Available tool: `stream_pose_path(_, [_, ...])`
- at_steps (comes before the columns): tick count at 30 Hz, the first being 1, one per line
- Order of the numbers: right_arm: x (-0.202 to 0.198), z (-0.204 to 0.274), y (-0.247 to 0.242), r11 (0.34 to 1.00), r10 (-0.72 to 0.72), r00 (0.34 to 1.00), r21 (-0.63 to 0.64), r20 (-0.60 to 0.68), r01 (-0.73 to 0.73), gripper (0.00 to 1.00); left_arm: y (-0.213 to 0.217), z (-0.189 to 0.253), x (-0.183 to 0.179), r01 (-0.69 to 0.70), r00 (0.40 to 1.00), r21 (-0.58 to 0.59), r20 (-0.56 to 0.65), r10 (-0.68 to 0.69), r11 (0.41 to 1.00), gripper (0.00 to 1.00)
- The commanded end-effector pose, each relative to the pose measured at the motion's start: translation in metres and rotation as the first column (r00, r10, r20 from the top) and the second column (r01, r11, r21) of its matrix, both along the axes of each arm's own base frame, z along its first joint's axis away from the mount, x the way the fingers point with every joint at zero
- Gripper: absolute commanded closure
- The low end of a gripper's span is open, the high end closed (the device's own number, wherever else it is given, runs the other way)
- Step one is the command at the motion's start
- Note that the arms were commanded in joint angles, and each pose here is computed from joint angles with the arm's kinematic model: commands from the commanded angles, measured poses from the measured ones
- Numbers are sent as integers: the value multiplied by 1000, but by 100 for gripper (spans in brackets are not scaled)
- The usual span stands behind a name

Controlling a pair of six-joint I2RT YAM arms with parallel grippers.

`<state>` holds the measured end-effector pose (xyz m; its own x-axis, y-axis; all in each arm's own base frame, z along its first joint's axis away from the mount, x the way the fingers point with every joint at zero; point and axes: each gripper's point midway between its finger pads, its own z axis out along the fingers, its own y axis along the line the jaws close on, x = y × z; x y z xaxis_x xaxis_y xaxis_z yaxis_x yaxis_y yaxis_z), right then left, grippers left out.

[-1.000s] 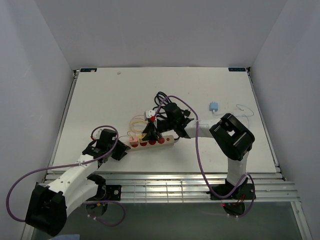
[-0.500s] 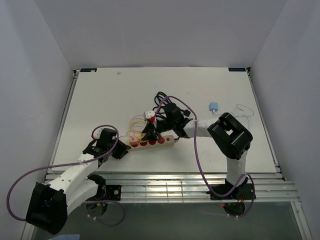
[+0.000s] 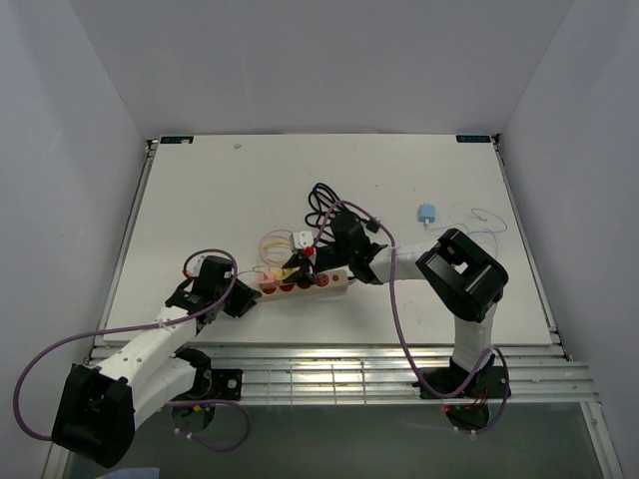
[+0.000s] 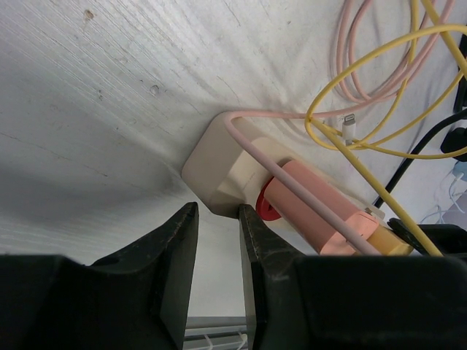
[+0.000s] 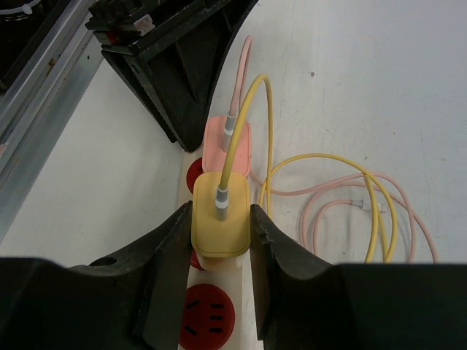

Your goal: Insert the plug

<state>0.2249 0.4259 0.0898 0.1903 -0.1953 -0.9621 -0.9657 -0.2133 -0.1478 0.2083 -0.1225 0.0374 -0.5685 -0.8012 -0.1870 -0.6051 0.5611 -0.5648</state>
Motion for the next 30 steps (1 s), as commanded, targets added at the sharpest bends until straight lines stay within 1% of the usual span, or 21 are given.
stream_pose_path(1, [-8, -62, -23, 981, -106, 991, -174, -83, 90, 92, 6, -12, -6, -5, 999, 28, -34, 5, 1000, 61])
stream_pose_path(9, [-6, -88, -34, 962, -185, 975, -228, -124, 154, 92, 6, -13, -9, 7, 999, 24, -32, -6, 1000, 61])
stream_pose_path(13, [-2, -90, -39, 964, -201, 966, -206, -163, 166, 92, 6, -10, -8, 12, 1000, 26, -23, -12, 1000, 62])
stream_pose_path(14, [0, -94, -40, 959, -207, 968, -225, -140, 173, 92, 6, -10, -8, 14, 1000, 28, -26, -13, 1000, 62])
stream_pose_path(16, [2, -97, -41, 953, -211, 967, -250, -140, 172, 92, 7, -9, -8, 12, 1000, 33, -25, -11, 999, 62])
stream_pose_path(19, [9, -102, -42, 936, -222, 972, -298, -83, 188, 92, 7, -9, -9, 11, 1000, 32, -18, -11, 999, 62])
stream_pose_path(20, [6, -111, -47, 918, -224, 973, -347, -52, 193, 92, 7, -9, -8, 10, 1000, 29, -14, -9, 1000, 62])
stream_pose_path(22, [3, -116, -50, 909, -225, 973, -368, -44, 193, 92, 7, -9, -9, 9, 1000, 24, -12, -9, 1000, 62])
stream_pose_path(26, [-13, -132, -55, 899, -234, 968, -399, -88, 181, 92, 7, -8, -8, 1, 1000, 22, -5, -1, 1000, 62])
stream_pose_path(30, [-20, -141, -60, 901, -265, 956, -386, -127, 198, 92, 7, -7, -8, -1, 1000, 18, -1, 1, 1000, 62])
